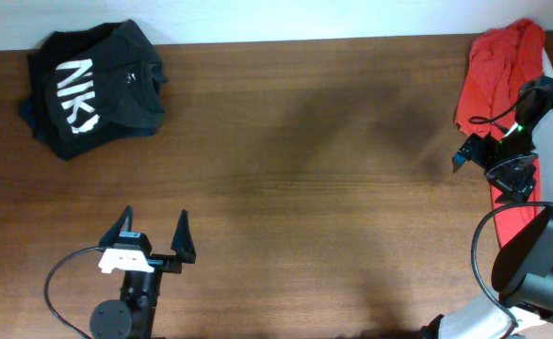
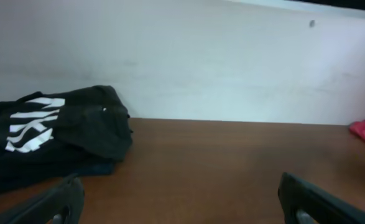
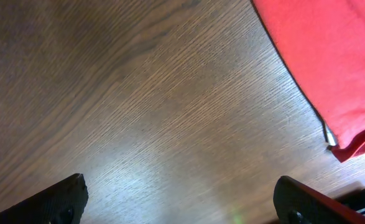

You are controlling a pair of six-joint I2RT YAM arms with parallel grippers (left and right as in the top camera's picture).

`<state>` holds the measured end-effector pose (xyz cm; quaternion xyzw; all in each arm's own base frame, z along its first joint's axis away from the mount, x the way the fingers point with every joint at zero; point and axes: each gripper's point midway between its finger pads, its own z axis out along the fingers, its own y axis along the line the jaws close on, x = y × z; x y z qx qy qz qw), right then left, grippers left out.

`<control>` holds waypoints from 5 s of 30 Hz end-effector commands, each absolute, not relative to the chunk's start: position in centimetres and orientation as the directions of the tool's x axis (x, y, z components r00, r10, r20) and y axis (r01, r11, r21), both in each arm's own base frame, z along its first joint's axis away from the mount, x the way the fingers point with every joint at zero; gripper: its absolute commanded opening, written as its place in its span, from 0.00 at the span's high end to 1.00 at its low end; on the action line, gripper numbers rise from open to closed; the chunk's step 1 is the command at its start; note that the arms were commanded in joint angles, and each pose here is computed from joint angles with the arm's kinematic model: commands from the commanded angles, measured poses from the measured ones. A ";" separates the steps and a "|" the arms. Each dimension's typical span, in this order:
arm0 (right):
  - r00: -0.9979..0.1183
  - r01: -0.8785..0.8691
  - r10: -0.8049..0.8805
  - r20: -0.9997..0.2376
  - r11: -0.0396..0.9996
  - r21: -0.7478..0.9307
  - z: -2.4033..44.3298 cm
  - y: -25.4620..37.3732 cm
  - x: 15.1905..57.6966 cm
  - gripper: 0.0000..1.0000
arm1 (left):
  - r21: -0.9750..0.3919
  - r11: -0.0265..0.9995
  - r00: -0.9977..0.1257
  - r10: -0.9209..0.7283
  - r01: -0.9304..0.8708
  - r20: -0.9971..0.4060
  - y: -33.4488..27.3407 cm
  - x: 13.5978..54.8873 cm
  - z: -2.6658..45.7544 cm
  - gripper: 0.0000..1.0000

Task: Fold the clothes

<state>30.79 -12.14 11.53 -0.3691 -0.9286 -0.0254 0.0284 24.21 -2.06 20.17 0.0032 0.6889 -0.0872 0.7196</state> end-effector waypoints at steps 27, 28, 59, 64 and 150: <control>-0.732 0.681 0.679 0.061 0.732 0.029 11.9 -12.2 30.9 0.01 | -0.112 0.994 -0.079 -0.111 0.018 -0.991 -0.4 24.6 15.7 0.01; -0.732 0.681 0.679 0.061 0.732 0.029 11.9 -12.2 30.9 0.01 | -0.112 0.994 -0.079 -0.111 0.018 -0.991 -0.4 24.6 15.7 0.01; -0.688 0.438 0.492 -0.534 0.868 0.235 31.1 -4.5 25.7 0.01 | -0.113 0.993 -0.084 -0.111 0.017 -0.990 -0.4 24.6 15.6 0.01; -0.579 0.386 0.465 -0.669 0.880 0.278 35.3 -3.6 21.7 0.01 | -0.113 0.993 -0.084 -0.111 0.017 -0.990 -0.4 24.6 15.6 0.01; -0.042 -0.184 -0.131 -0.991 0.975 -0.121 15.9 3.4 24.3 0.01 | -0.113 0.993 -0.084 -0.111 0.017 -0.990 -0.4 24.6 15.6 0.01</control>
